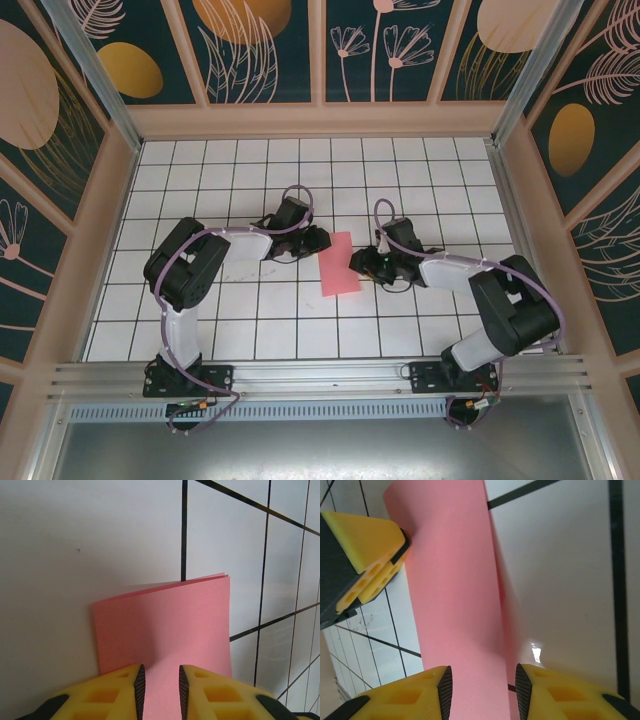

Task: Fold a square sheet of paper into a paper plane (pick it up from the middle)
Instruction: Third fold the triangle at the center of the table.

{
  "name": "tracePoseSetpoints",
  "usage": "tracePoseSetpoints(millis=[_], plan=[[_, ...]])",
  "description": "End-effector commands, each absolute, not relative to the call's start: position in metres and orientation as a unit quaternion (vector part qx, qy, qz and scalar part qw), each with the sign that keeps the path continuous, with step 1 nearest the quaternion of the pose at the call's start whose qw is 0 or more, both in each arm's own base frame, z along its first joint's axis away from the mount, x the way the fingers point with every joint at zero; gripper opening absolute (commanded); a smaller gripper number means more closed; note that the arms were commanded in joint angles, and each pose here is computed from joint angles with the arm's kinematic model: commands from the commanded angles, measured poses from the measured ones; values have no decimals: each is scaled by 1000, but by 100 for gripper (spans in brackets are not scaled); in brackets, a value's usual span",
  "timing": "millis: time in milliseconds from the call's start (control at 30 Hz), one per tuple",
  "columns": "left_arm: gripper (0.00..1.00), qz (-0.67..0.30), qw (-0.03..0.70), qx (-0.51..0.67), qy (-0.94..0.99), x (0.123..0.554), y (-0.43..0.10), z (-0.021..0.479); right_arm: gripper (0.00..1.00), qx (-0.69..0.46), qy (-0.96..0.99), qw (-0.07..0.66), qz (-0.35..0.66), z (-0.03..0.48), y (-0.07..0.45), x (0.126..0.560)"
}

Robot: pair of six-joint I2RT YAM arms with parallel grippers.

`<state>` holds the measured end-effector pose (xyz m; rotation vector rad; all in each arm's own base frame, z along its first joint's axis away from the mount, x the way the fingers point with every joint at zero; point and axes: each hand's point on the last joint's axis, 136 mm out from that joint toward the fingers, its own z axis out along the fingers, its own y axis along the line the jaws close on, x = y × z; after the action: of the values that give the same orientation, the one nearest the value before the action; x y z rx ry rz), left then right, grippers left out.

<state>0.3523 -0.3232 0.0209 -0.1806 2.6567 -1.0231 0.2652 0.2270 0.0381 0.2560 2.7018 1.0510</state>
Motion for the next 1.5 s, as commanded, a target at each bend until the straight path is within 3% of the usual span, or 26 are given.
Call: tracePoseSetpoints(millis=[0,767,1133,1200,1467], plan=[[28,-338,123,-57,931,343,-319,-4,41,78,910,119,389,48,240,274],[30,-353,124,-44,926,341,-324,6,40,71,905,107,405,38,245,285],[39,-394,166,-11,904,343,-330,57,26,77,902,107,410,32,243,285],[43,-399,181,-4,899,341,-328,71,18,84,902,110,409,33,242,286],[49,-400,260,55,877,311,-318,112,13,147,888,108,422,38,236,281]])
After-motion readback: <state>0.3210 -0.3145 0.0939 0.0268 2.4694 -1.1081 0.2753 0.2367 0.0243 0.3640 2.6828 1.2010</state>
